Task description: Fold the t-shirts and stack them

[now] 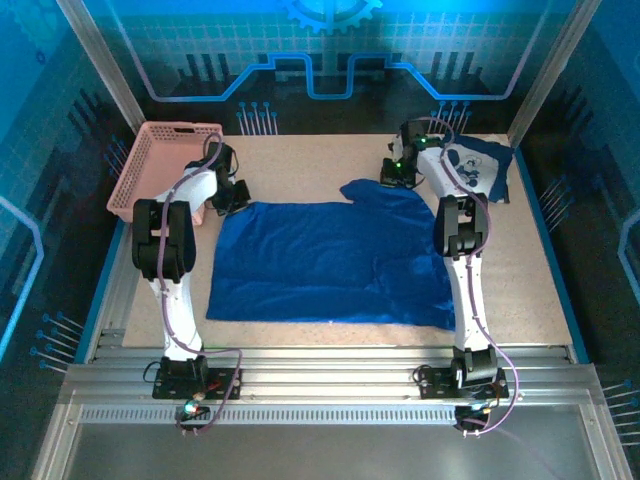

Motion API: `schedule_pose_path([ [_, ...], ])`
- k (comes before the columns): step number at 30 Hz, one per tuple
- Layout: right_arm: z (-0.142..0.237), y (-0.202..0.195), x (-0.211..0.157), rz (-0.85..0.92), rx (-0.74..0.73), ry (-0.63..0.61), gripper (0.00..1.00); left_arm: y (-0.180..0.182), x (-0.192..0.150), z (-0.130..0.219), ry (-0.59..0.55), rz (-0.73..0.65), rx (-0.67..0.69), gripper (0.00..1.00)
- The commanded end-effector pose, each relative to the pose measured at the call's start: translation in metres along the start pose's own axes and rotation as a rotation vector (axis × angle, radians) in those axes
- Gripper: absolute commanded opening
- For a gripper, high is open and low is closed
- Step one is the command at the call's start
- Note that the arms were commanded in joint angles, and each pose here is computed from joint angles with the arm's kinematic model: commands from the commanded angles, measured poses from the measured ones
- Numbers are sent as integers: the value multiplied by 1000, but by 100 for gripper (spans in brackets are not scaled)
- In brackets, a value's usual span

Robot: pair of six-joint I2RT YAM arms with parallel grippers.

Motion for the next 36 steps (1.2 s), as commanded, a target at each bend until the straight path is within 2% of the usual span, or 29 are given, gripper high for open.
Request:
schedule_pose_path([
  [1,25,21,5,49,57,-39,0,-5,-4,13,-11,-25,-33,0],
  [11,26,57,-47,195,109,59,0,-3,-7,10,-9,-9,-32,0],
  [14,36,72,-65,262,135,72,1,-3,-7,9,-10,-4,-31,0],
  [16,38,75,-74,268,153,88,10,-3,-8,9,-11,-4,-33,0],
  [18,49,73,-72,240,158,42,17,-4,-9,9,-8,-7,-31,0],
  [23,92,64,-50,168,191,-114,38,-3,-11,9,-4,-13,-25,0],
  [26,103,61,-39,160,169,-139,46,-3,-12,8,-3,-14,-25,0],
  [30,90,45,-34,138,25,-71,48,-3,-13,8,2,-13,-30,0],
  [36,60,21,-36,13,20,25,50,-2,-15,6,7,-10,-29,0],
])
Point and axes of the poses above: each hand's point on the last joint's axis, 136 mm out from that joint toward the fingers, its own z axis back along the fingers, its own y axis along the line the jaws close on, x = y × z, the point moved 9 cm from there along z, back along the fingers, and after that the axes turned 6 degrees about z, right-handed, at the moved point
